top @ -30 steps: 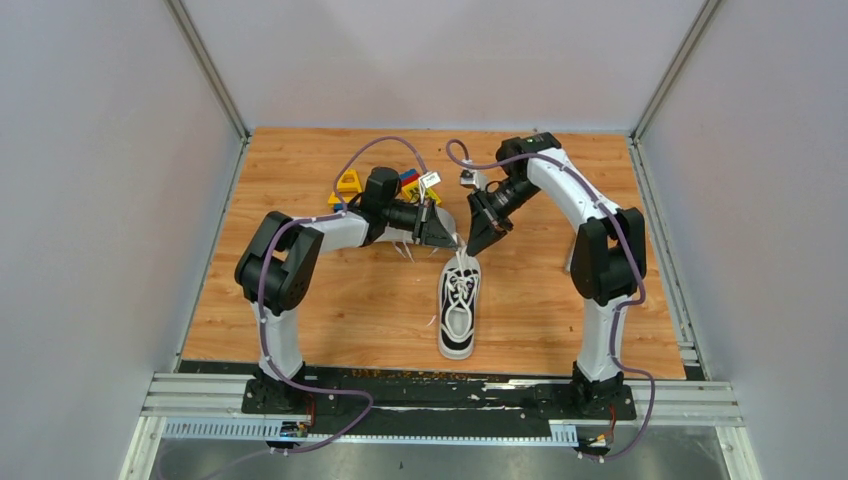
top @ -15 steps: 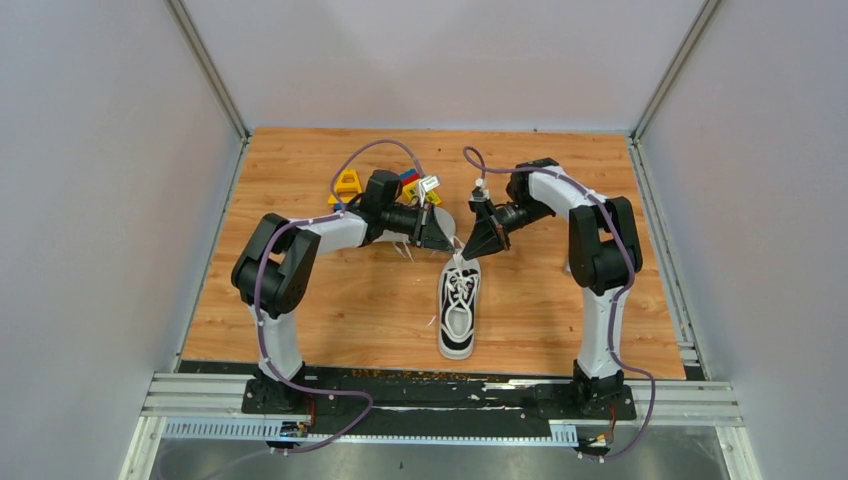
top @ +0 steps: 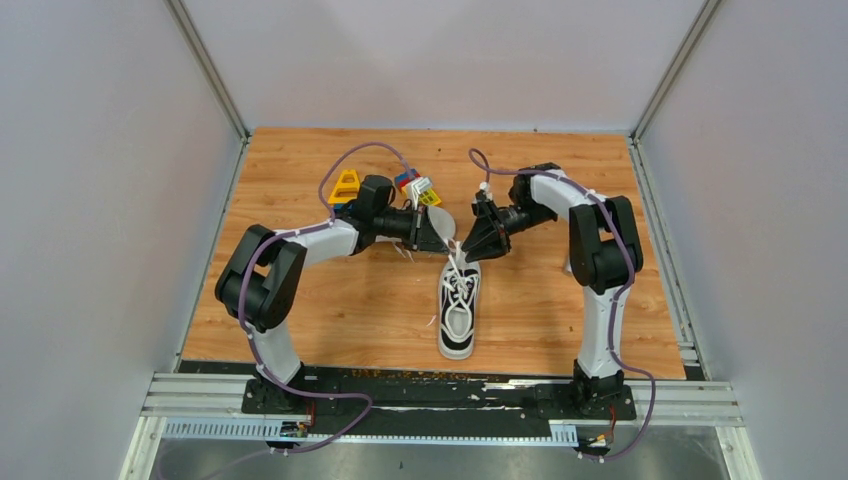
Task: Tie the shoes
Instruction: Cross the shoelace with the shoelace.
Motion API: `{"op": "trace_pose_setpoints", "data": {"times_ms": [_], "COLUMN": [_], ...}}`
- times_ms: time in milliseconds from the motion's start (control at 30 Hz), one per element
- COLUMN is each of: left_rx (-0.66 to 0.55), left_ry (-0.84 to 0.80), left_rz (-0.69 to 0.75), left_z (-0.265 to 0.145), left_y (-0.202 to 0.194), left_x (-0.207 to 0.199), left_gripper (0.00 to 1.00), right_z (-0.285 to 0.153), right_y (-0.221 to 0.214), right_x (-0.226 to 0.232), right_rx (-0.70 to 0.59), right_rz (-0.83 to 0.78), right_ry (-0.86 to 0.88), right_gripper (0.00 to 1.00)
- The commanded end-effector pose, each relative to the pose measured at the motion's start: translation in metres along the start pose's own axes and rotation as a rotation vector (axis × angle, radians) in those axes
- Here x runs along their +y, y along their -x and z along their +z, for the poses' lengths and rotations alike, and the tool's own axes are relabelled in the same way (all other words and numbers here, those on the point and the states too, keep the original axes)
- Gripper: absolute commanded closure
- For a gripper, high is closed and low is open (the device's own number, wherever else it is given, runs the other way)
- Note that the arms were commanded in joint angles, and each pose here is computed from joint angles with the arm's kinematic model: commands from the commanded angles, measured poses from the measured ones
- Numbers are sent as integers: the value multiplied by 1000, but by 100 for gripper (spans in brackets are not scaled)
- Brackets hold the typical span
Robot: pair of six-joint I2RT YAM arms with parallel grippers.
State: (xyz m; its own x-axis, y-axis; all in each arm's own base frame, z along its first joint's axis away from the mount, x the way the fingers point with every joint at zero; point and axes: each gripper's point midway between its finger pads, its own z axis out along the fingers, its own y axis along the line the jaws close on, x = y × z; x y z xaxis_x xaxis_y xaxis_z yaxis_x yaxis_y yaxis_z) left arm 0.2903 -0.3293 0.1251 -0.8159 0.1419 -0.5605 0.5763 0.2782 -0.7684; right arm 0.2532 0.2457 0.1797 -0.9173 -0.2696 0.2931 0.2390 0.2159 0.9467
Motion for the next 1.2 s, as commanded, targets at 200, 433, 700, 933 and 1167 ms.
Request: {"op": "trace_pose_setpoints", "data": {"times_ms": [200, 433, 700, 933, 1167], "left_rx": [1, -5, -4, -5, 0], "left_ry": [90, 197, 232, 150, 88], "left_rz": [132, 199, 154, 141, 121], "left_z": [0, -8, -7, 4, 9], "left_y": [5, 17, 18, 25, 22], "left_x": [11, 20, 27, 21, 15], "left_gripper": [100, 100, 100, 100, 100], "right_z": [-62, -68, -44, -31, -16], "right_y": [62, 70, 82, 95, 96], "right_x": [-24, -55, -79, -78, -88], "right_rx": [-228, -314, -282, -273, -230], "right_rz": [-332, -494, -476, -533, -519], "right_ry": [-370, -655, -796, -852, -844], "right_gripper": [61, 69, 66, 62, 63]}}
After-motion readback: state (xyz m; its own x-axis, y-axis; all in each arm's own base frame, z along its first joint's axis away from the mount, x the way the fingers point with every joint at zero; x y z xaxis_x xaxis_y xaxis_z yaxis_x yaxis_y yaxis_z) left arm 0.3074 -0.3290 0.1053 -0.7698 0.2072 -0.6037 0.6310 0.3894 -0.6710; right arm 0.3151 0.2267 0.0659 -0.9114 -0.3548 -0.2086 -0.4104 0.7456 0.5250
